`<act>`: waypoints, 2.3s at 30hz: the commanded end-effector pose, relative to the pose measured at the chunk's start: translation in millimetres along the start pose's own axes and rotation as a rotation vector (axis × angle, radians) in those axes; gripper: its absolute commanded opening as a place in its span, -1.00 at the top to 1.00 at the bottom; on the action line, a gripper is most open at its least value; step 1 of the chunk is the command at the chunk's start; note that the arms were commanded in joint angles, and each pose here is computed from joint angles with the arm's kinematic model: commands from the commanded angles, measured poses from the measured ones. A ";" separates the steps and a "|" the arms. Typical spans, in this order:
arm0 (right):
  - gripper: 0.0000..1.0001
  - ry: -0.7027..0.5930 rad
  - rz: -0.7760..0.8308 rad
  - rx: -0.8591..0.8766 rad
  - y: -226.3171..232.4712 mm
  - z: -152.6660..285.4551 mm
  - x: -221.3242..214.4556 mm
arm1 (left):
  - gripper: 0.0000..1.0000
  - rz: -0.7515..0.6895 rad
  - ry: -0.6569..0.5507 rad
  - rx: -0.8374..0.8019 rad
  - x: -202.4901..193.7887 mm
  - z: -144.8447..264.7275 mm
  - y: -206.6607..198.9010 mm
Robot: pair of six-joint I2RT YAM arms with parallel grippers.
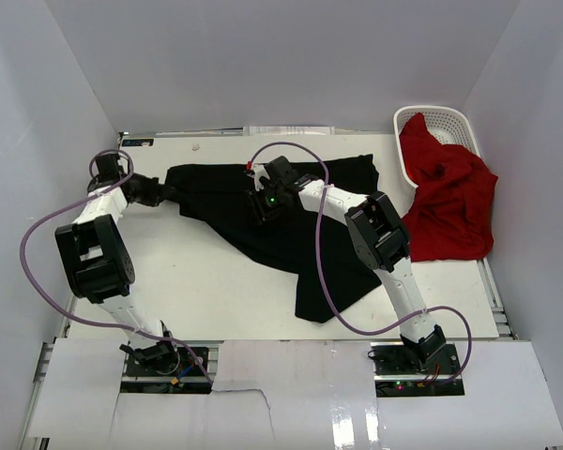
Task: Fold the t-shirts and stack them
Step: Fold the flattened tshirt in 1/3 of the way
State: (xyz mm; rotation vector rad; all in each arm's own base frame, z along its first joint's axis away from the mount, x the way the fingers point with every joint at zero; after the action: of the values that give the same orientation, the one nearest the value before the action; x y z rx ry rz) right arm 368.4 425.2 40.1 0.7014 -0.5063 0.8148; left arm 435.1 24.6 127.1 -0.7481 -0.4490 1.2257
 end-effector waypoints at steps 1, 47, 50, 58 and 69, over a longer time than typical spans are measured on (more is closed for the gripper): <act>0.08 0.167 -0.057 -0.047 -10.3 -3.2 -55.7 | 1.00 0.013 0.017 -0.022 -1.1 -17.5 -20.0; 0.05 0.176 -0.049 -0.046 -8.4 0.1 -64.6 | -0.15 -0.407 -0.177 -0.145 17.8 29.8 -59.3; 0.05 0.177 -0.050 -0.046 -9.2 0.4 -65.1 | -0.11 -0.531 -0.132 -0.136 8.2 31.2 -42.0; 0.04 0.163 -0.038 -0.046 -7.6 3.7 -59.6 | -0.11 -0.745 0.005 -0.107 -3.9 9.3 2.5; 0.03 0.140 -0.029 -0.027 -0.9 9.9 -47.1 | -0.14 -0.900 0.056 -0.064 0.7 -31.4 51.2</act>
State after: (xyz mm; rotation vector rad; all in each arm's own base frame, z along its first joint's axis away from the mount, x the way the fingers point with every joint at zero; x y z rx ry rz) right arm 364.5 419.5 40.9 0.6929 -0.5245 0.8330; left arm 415.4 25.6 69.9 -0.5272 -0.6398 0.4330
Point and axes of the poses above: each gripper's point midway between its finger pads, its own z axis back along the fingers, its own y axis along the line the jaws close on, x = y × z, the point moved 1 cm from there along z, back along the fingers, and after that the axes turned 7 degrees about z, right-handed, at the moved point
